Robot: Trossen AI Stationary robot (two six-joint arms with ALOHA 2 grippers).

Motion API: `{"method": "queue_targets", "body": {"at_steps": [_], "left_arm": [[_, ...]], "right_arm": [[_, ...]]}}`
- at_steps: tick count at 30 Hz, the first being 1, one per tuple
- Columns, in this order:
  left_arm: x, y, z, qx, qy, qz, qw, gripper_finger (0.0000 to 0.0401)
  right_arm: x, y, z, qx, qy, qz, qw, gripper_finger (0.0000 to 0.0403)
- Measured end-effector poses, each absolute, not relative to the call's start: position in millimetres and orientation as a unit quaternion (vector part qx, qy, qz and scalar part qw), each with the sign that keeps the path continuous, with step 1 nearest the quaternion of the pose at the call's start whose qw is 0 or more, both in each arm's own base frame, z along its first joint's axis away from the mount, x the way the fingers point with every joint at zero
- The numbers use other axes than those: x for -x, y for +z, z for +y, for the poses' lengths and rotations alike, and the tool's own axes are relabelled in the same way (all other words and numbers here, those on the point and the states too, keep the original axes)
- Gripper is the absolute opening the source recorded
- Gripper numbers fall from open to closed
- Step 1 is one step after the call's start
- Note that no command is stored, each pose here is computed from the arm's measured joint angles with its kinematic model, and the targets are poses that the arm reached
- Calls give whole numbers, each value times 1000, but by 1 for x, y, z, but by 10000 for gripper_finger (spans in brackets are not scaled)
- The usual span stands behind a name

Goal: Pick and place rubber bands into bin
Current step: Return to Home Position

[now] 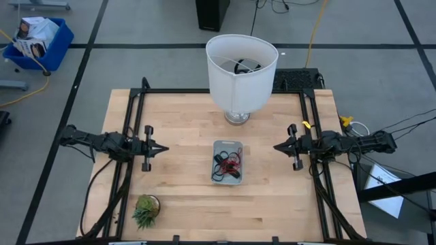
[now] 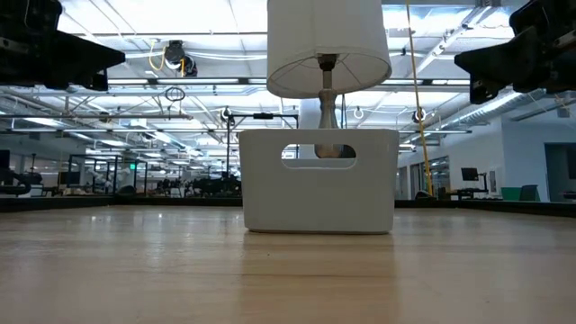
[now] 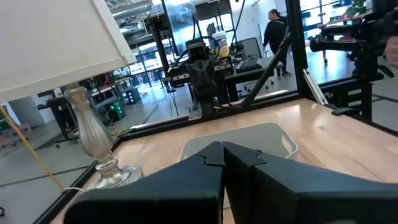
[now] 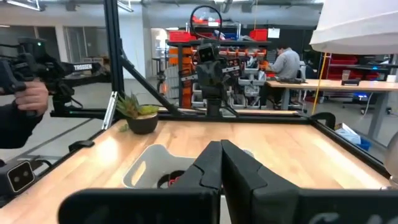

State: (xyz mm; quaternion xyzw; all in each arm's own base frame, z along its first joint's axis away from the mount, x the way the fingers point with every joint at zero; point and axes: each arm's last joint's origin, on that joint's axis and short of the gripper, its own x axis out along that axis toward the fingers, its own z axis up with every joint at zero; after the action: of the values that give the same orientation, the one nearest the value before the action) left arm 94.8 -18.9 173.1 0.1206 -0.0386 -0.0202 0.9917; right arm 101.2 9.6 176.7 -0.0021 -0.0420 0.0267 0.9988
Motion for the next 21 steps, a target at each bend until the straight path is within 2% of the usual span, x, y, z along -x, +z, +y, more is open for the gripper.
{"method": "queue_targets", "body": {"at_steps": [21], "left_arm": [[-95, 171, -19, -102, -29, -24, 994, 0]], "right_arm": [[-100, 184, 10, 0, 30, -78, 996, 0]]}}
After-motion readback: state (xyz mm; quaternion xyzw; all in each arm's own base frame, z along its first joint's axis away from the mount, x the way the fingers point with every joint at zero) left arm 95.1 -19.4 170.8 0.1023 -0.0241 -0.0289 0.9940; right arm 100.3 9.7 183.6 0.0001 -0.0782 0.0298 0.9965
